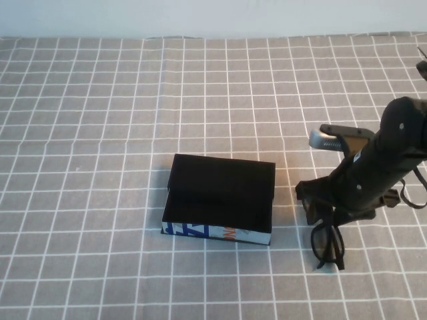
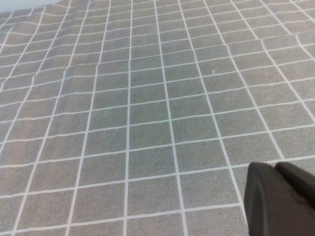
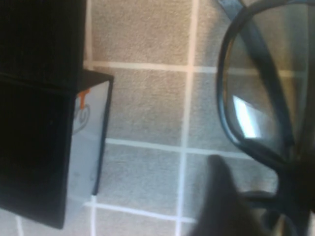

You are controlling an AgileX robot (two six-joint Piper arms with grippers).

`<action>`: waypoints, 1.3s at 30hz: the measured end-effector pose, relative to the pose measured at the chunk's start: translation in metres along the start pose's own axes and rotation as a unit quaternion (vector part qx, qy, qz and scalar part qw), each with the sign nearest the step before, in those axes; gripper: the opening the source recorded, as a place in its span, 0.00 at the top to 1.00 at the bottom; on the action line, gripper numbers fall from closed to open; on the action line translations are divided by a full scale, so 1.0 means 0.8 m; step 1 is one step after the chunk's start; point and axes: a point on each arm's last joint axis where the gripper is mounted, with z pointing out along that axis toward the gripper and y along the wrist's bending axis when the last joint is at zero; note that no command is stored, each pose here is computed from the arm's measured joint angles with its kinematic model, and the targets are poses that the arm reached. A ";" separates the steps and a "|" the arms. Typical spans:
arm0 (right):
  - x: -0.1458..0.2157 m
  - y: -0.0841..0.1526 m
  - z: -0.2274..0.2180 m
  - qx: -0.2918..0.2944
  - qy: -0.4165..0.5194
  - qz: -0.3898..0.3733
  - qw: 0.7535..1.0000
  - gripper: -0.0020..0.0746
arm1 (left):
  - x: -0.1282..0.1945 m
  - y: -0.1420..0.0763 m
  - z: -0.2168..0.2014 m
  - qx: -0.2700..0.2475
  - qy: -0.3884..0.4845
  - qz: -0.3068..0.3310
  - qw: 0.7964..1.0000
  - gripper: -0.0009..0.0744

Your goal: Take glasses out of glasses case

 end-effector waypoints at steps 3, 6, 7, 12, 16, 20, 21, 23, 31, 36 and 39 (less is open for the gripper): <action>0.000 -0.002 -0.003 0.010 -0.004 -0.008 1.000 0.46 | 0.000 0.000 0.000 0.000 0.000 0.000 1.000 0.99; 0.003 -0.001 -0.017 0.015 -0.008 -0.018 1.000 0.47 | 0.000 0.000 0.000 0.000 0.000 0.000 1.000 0.99; 0.004 0.000 -0.024 0.016 -0.008 -0.022 1.000 0.49 | 0.000 0.000 0.000 0.000 0.000 0.000 1.000 0.99; 0.018 0.004 -0.064 0.018 -0.009 -0.042 0.999 0.78 | 0.000 0.000 0.000 0.000 0.000 0.000 1.000 0.99; 0.041 0.005 -0.105 0.009 -0.036 -0.057 0.998 0.95 | 0.000 0.000 0.000 0.000 0.000 0.000 1.000 0.99; 0.082 -0.004 -0.138 0.004 -0.078 -0.066 0.995 0.99 | 0.000 0.000 0.000 0.000 0.000 0.000 1.000 0.99; 0.095 -0.007 -0.145 0.002 -0.092 -0.073 0.993 0.99 | 0.000 0.000 0.000 0.000 0.000 0.000 1.000 0.99; 0.122 -0.014 -0.160 -0.002 -0.122 -0.089 0.989 0.99 | 0.000 0.000 0.000 0.000 0.000 0.000 1.000 0.99; 0.213 -0.051 -0.176 0.023 -0.200 -0.132 0.971 0.99 | 0.000 0.000 0.000 0.000 0.000 0.000 1.000 0.99; 0.248 -0.073 -0.151 0.023 -0.275 -0.143 0.951 1.00 | 0.000 0.000 0.000 0.000 0.000 0.000 1.000 0.99; 0.265 -0.086 -0.130 0.018 -0.334 -0.149 0.931 1.00 | 0.000 0.000 0.000 0.000 0.000 0.000 1.000 0.99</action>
